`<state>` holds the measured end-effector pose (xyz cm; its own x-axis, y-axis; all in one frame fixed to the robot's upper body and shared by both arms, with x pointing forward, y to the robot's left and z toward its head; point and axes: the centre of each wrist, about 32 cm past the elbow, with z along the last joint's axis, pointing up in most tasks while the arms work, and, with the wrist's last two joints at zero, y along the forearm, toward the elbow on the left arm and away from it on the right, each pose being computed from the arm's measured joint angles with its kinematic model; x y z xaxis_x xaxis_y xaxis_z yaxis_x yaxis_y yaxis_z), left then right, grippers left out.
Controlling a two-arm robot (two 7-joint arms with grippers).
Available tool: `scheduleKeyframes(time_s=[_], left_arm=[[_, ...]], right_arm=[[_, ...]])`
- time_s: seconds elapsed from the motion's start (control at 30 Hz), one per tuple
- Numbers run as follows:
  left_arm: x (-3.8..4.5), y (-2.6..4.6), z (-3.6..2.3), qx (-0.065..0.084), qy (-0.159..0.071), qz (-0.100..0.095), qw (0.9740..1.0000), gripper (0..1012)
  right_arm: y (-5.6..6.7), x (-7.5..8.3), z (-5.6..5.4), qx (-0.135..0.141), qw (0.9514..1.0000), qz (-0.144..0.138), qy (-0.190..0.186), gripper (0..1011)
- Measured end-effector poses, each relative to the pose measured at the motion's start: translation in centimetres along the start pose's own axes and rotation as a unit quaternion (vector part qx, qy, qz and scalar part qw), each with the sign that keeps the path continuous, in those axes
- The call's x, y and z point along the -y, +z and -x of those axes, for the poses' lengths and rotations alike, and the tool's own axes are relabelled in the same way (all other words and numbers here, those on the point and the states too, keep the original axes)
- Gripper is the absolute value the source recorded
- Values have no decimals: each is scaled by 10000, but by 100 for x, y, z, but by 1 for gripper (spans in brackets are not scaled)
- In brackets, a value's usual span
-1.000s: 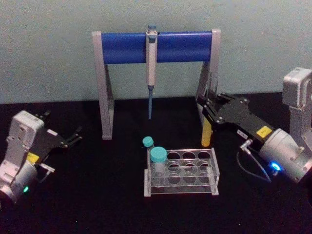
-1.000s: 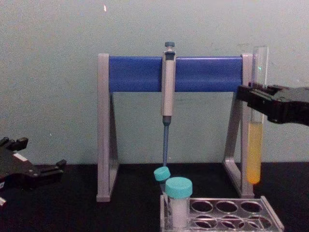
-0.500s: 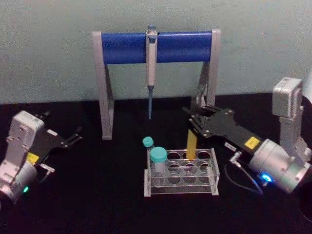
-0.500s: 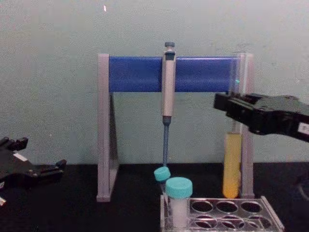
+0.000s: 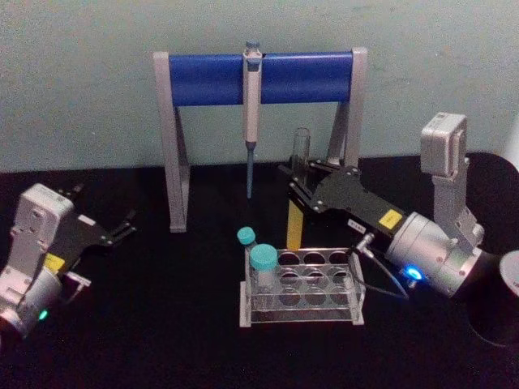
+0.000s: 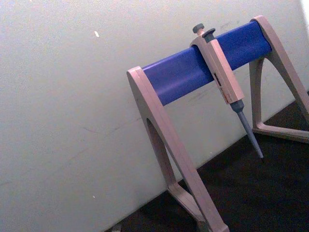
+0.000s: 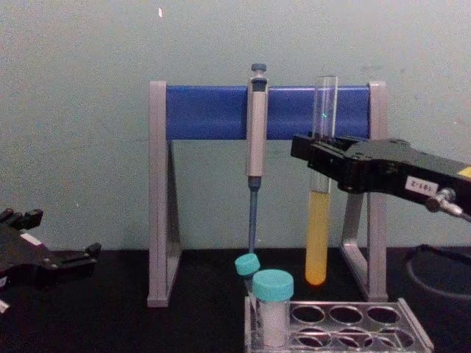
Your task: Pick up the test tube from the test tube rack, shake it, then place it back into the test tube rack.
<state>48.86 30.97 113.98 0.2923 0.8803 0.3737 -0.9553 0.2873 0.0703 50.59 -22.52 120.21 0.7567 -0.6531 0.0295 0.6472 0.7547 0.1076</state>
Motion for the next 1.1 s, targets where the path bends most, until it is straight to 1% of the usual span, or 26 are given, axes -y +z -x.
scheduleKeyframes(time_s=[0.23,0.37,0.53,0.8,1.1], left_arm=[[0,0,0,0,0,0,10000,1010],[0,0,0,0,0,0,10000,1010],[0,0,0,0,0,0,10000,1010],[0,0,0,0,0,0,10000,1010],[0,0,0,0,0,0,10000,1009]], right_arm=[[-9,-87,-127,62,9999,-21,-131,232],[0,-82,-165,100,9997,-28,-216,232],[8,-30,-213,143,9991,-20,-395,232],[12,28,-222,166,9985,-22,-527,232],[8,51,-218,162,9983,-31,-563,232]])
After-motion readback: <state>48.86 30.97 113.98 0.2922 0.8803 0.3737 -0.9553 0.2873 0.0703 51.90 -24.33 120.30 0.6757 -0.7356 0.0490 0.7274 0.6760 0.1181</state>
